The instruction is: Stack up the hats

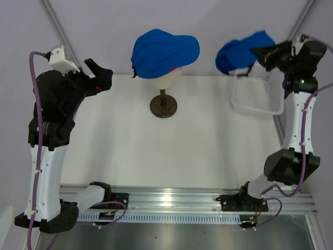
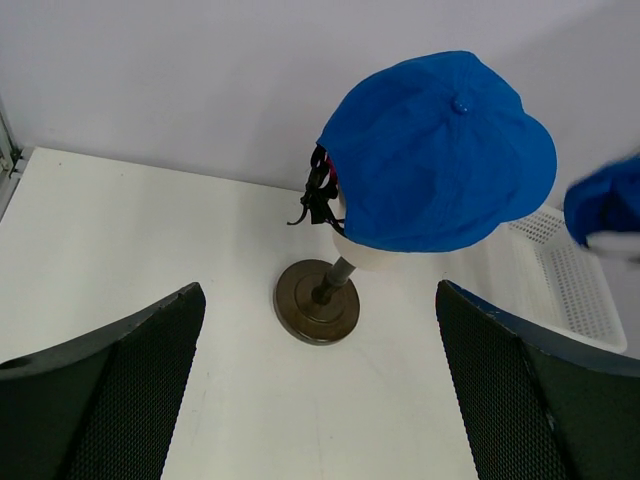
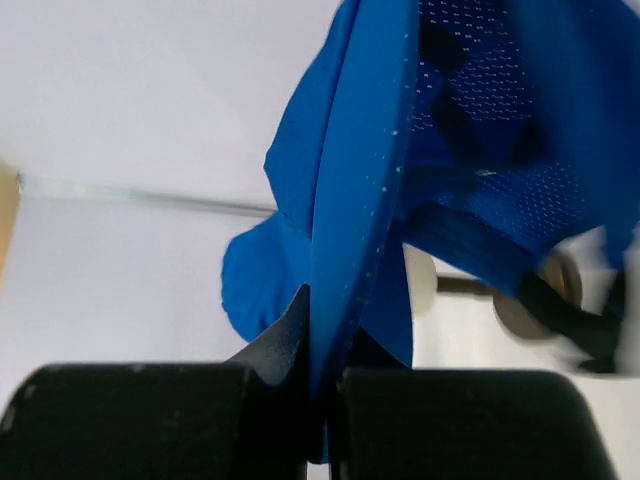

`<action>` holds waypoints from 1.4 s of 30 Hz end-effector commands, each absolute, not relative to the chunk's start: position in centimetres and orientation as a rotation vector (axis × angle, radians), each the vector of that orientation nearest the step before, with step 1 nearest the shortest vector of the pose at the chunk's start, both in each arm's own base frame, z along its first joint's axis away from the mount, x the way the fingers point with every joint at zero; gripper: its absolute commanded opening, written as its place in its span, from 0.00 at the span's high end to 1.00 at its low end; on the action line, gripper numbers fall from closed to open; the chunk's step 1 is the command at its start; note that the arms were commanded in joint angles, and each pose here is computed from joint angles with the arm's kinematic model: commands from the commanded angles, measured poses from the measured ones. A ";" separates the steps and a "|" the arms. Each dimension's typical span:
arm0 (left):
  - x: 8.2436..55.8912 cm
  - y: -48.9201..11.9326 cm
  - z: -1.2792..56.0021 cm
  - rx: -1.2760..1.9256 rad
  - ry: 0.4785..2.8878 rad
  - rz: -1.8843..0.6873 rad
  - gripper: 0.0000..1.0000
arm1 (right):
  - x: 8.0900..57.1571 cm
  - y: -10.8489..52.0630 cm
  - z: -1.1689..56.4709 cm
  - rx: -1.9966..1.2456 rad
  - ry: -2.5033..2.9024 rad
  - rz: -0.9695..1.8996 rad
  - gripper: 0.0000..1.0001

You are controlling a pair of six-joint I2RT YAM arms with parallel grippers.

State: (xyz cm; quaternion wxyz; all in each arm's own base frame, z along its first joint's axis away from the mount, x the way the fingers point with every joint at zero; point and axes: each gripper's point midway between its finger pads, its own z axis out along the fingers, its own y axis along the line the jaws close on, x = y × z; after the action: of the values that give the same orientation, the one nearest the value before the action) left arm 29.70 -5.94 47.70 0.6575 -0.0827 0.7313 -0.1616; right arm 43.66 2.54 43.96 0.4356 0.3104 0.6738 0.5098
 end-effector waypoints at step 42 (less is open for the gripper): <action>27.0 -15.9 51.8 0.116 1.593 -1.011 0.01 | 35.8 14.3 60.6 -0.166 1.475 1.437 1.00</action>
State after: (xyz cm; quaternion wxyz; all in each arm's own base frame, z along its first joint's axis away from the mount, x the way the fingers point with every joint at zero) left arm 28.26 -13.90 48.77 0.5928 0.0176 0.7178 -0.3648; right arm 41.21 10.87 54.87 0.5037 0.0596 0.6679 0.5447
